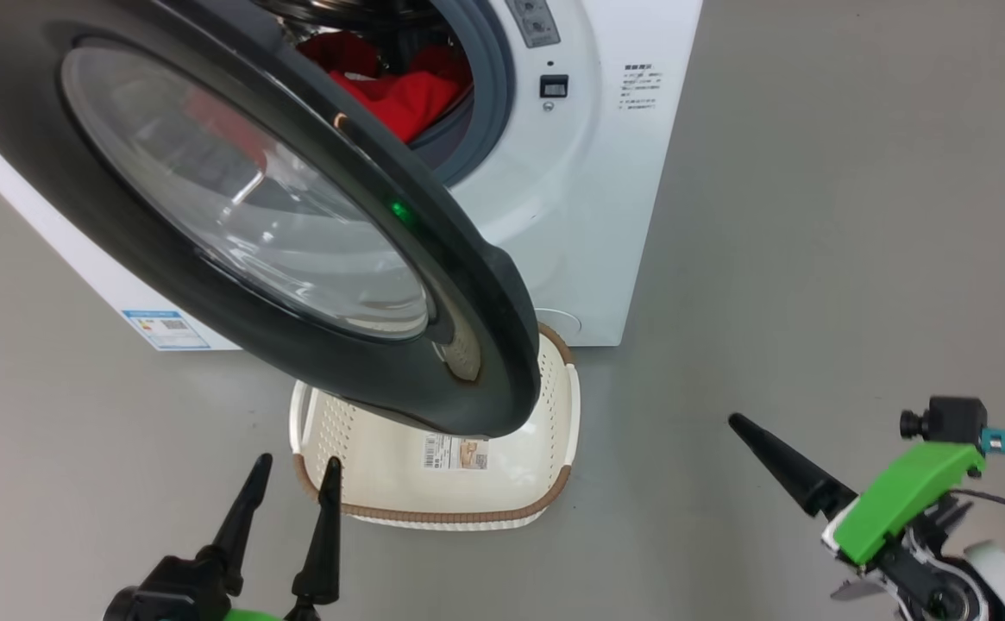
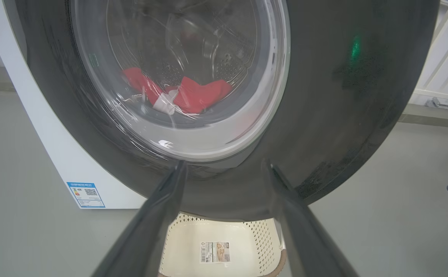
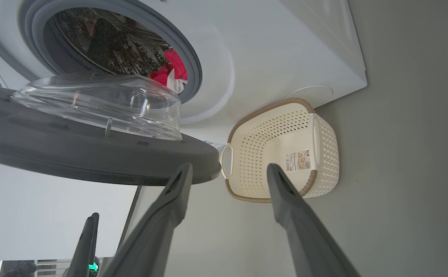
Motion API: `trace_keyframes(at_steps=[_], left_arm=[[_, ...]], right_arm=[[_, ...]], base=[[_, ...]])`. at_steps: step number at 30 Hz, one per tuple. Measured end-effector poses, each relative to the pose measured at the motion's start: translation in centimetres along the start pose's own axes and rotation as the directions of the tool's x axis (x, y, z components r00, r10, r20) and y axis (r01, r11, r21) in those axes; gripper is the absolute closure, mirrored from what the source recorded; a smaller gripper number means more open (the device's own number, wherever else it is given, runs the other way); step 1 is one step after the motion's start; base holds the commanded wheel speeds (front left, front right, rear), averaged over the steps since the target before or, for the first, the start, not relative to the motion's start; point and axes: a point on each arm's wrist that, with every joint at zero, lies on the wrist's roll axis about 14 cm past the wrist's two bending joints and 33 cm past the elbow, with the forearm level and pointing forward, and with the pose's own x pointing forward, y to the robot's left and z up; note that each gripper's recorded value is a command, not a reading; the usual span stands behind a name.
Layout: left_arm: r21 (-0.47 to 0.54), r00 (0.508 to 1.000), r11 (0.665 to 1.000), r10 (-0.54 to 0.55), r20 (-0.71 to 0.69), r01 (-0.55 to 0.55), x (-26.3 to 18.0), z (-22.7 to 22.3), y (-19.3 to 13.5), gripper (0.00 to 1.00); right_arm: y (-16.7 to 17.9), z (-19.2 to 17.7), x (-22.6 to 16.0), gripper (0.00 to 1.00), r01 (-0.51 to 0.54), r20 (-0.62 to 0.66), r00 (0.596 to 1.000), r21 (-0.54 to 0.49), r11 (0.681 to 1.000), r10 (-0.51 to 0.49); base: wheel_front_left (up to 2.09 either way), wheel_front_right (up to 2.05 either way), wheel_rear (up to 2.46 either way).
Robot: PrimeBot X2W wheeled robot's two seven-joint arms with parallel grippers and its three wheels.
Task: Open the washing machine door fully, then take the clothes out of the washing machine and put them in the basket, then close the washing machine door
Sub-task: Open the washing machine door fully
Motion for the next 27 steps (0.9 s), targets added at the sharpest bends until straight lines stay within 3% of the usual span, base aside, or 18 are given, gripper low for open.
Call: trace_keyframes(at_steps=[7,10,17,21,27], left_arm=[[0.004,1.000,1.000,0.002,-0.012,-0.002,0.1,-0.4,0.1,0.00],[0.004,1.000,1.000,0.006,-0.014,-0.006,0.1,-0.5,0.3,0.00],[0.004,1.000,1.000,0.013,-0.020,-0.013,0.1,-0.6,0.5,0.00],[0.004,1.000,1.000,0.016,-0.025,-0.016,0.1,-0.8,0.6,0.00],[0.003,0.999,1.000,0.016,-0.032,-0.016,0.2,-1.0,0.7,0.00]], right_arm=[[-1.2,0.7,-1.1,0.00,0.047,0.124,0.992,-0.125,0.991,-0.031],[-1.4,1.2,-1.6,0.00,0.062,0.175,0.984,-0.227,0.972,-0.022],[-2.5,0.8,-2.1,0.00,0.101,0.235,0.972,-0.288,0.952,-0.032],[-3.1,1.2,-2.3,0.00,0.127,0.250,0.967,-0.337,0.933,-0.041],[-2.6,4.3,-3.2,0.00,0.188,0.382,0.924,-0.422,0.887,-0.014]], base=[[0.00,0.00,0.00],[0.00,0.00,0.00],[0.00,0.00,0.00],[0.00,0.00,0.00],[0.00,0.00,0.00]])
